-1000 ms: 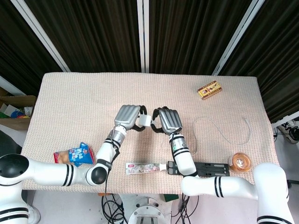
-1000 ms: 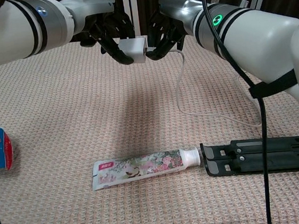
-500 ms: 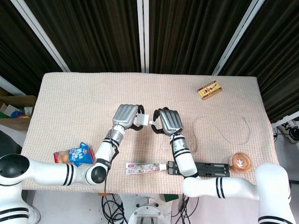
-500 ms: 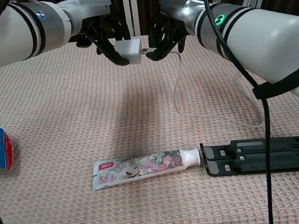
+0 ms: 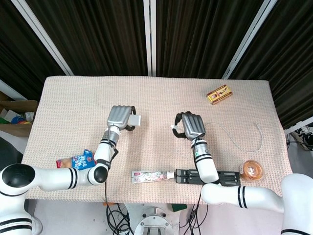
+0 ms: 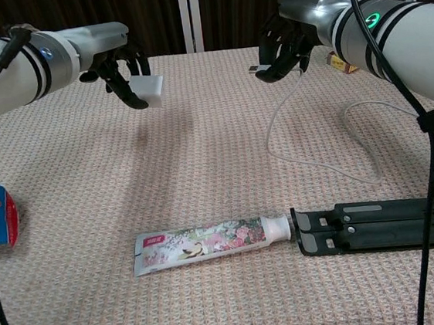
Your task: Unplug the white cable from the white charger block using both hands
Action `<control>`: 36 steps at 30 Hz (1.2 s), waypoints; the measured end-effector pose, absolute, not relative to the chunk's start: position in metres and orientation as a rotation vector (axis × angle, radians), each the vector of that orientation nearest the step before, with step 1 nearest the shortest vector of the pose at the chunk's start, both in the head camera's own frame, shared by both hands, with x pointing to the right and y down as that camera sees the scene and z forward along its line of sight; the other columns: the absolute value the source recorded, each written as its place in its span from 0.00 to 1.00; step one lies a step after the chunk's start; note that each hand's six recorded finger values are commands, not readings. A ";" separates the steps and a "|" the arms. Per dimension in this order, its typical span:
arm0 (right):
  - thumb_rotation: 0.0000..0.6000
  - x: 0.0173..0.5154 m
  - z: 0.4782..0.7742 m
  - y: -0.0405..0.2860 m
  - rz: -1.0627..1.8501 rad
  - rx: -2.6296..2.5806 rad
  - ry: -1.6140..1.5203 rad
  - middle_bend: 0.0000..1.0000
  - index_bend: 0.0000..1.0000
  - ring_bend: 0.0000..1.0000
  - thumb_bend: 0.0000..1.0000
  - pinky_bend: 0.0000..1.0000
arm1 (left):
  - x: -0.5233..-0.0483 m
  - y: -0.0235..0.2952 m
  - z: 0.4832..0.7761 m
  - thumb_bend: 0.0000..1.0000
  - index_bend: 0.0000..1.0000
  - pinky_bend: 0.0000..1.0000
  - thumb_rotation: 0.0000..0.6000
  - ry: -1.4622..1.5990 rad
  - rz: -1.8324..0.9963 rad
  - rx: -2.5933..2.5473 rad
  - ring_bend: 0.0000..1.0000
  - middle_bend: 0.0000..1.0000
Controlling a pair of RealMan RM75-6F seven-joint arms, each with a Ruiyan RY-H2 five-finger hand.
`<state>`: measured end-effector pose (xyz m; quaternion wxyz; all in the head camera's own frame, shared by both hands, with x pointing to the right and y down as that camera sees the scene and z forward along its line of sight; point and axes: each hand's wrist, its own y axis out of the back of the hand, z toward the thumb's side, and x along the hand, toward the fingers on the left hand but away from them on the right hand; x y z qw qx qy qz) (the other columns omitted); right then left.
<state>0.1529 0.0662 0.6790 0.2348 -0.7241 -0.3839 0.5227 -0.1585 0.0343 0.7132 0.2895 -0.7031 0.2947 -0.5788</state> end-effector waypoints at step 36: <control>1.00 0.197 0.696 0.044 1.417 -2.040 -1.111 0.14 0.06 0.02 0.25 0.13 | -0.286 0.061 0.662 0.19 0.27 0.37 1.00 0.861 -1.501 -1.674 0.22 0.23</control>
